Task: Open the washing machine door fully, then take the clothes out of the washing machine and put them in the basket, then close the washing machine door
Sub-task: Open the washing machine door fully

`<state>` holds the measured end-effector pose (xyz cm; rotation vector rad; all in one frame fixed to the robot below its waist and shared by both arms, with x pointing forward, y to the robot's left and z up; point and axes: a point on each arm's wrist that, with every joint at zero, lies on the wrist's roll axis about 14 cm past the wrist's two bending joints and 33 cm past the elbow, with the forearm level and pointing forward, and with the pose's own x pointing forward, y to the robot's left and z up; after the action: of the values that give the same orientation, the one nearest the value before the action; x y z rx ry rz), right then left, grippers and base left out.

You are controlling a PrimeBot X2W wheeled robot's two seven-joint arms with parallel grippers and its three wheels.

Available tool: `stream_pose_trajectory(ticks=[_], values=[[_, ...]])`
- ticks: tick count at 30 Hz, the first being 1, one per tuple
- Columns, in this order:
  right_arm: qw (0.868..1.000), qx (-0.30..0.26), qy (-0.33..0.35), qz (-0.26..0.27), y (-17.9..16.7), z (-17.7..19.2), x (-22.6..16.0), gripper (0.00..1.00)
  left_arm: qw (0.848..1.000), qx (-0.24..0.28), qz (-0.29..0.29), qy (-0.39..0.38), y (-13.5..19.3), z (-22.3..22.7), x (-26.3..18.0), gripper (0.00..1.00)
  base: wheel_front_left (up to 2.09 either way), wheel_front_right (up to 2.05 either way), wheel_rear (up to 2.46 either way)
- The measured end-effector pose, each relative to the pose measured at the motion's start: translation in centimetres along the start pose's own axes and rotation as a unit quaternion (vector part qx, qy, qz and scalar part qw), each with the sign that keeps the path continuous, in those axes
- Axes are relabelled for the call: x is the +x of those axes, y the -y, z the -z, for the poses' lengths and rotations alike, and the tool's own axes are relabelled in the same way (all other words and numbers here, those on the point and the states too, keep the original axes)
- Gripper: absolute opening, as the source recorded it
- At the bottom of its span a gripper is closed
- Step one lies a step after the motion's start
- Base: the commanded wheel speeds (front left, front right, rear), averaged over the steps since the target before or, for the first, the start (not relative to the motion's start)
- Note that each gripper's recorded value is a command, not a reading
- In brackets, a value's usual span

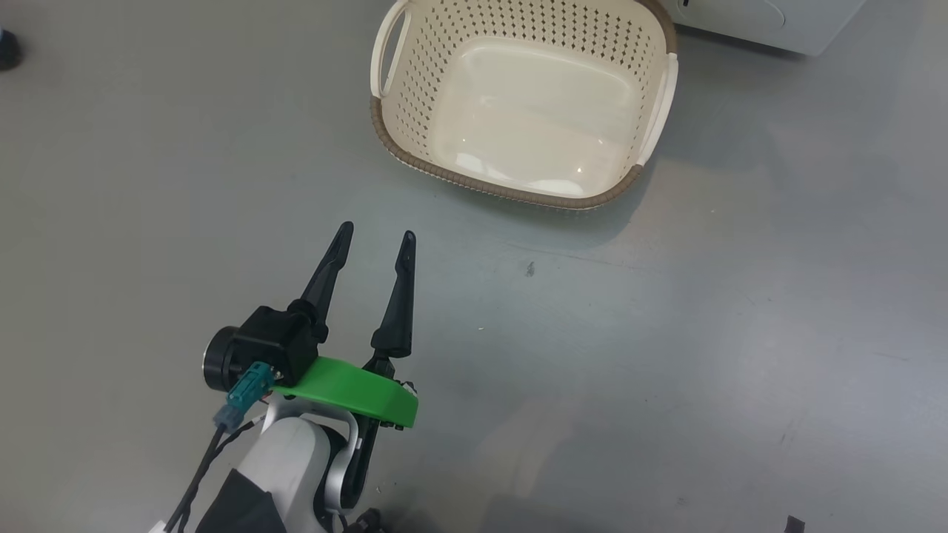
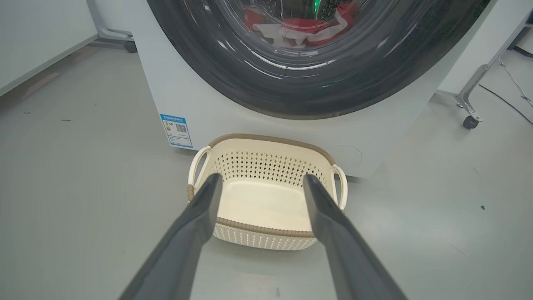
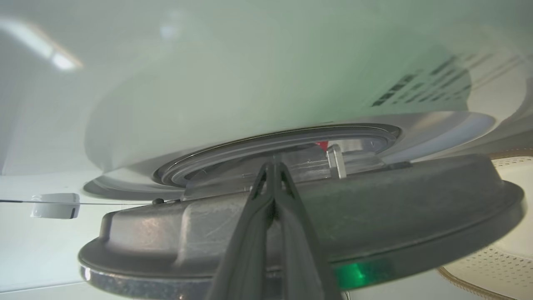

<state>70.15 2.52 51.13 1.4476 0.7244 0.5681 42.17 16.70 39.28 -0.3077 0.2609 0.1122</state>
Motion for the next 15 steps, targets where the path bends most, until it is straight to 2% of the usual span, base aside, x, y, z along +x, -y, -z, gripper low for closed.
stream_pose_trajectory(ticks=[15], values=[[0.999,0.007,-0.024,0.021,0.3,1.1,-0.9,0.0,1.0,-0.002,0.005,0.008,0.4,-0.6,-0.2,1.0,0.0,0.0,0.0]])
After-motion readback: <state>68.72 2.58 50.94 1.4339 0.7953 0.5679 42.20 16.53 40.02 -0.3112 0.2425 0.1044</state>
